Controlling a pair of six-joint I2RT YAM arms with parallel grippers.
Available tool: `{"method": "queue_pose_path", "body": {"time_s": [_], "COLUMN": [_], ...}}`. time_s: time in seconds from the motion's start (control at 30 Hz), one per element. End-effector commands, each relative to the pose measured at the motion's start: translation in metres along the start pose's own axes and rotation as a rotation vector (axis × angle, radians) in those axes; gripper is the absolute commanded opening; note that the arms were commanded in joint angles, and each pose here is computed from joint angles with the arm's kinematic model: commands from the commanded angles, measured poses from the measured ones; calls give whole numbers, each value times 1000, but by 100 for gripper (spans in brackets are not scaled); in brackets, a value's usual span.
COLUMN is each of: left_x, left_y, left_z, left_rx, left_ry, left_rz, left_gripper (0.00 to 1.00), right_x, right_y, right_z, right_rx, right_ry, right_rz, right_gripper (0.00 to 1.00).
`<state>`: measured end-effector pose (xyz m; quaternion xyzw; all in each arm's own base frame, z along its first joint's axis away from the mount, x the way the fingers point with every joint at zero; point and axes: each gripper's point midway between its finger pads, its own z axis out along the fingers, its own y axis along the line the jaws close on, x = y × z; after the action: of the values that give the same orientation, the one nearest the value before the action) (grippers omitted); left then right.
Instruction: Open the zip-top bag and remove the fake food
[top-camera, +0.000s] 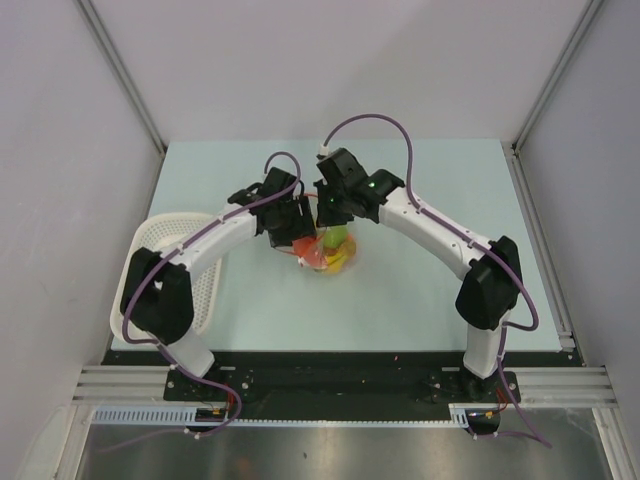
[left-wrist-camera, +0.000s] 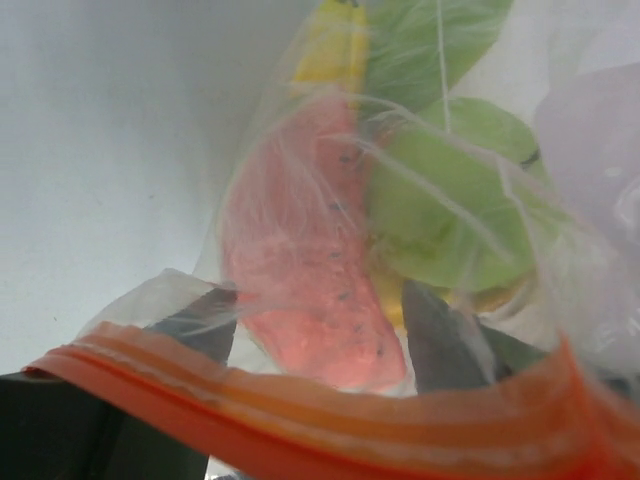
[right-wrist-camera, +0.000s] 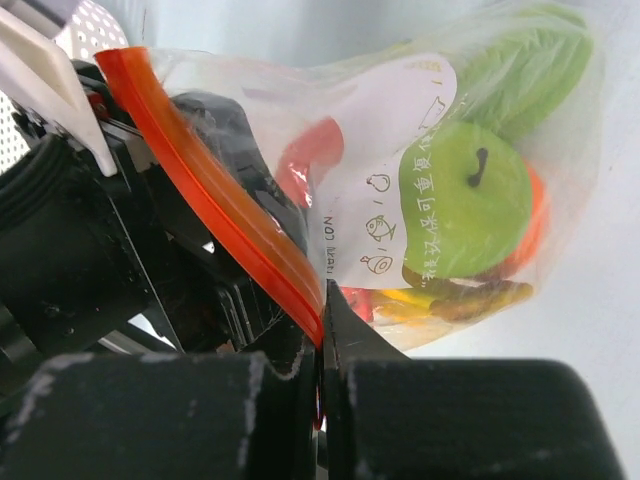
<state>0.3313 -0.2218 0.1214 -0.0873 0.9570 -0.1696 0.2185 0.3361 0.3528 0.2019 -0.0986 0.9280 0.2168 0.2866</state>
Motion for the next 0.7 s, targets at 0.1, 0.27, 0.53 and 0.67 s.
{"method": "queue_pose_path", "body": {"time_s": [0.1,0.27,0.53,0.67], "left_x": [7,14,16,7], "left_y": [21,31,25,17], "left_z": [13,22,43,45], "left_rx": [-76,-104,-43,4], "left_ry": [-8,3,-11,-68], "left_rz": [15,18,26,24], "left_gripper": [77,77,86,83], "right_x": [-7,-2,4,6], "right_y": [8,8,8,8], "right_z": [-13,-8,-7,-7], "right_rx": [-53,-57,-63,-67], "right_ry": [-35,-21,-5,3], "right_rz": [35,48,47,50], "right_gripper": [0,0,0,0]}}
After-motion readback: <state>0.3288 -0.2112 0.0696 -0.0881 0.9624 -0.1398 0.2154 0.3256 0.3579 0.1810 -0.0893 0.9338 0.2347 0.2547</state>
